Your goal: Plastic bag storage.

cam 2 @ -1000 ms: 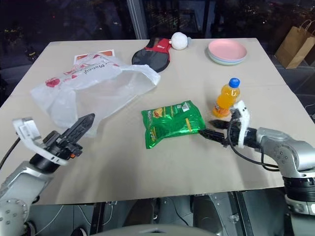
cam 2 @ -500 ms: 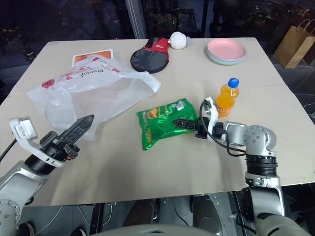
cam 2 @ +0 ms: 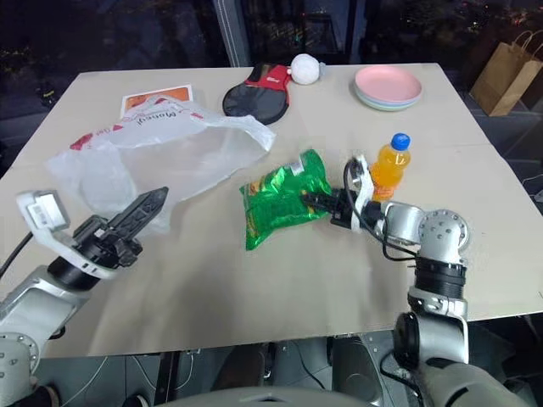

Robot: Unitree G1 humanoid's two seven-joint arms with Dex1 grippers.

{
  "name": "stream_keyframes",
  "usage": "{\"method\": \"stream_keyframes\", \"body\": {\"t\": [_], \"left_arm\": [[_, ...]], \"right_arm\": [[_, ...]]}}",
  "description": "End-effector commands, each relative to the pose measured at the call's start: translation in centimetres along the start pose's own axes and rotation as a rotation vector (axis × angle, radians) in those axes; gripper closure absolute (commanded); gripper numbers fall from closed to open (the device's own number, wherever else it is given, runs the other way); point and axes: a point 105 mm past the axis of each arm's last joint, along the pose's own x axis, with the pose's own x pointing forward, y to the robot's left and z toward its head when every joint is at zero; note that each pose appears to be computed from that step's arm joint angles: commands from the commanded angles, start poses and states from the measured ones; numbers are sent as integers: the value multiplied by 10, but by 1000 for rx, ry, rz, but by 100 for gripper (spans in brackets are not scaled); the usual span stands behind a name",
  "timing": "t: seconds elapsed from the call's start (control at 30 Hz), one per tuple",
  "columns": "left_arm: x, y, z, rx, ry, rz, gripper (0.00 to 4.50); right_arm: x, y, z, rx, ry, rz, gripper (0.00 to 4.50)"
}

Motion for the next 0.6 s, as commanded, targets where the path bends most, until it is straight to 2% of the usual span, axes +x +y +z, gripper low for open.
{"method": "stream_keyframes", "body": {"t": [0.03, 0.23, 0.6], "left_arm": [[9, -25, -5, -12, 18, -102, 450], [16, -37, -14, -38, 43, -166, 450], [47, -52, -29, -106, 48, -307, 450]], "right_arm": [[10, 25, 11, 71, -60, 94, 445], [38, 31, 13, 196, -88, 72, 445], [100, 58, -16, 315, 29, 148, 445]]}}
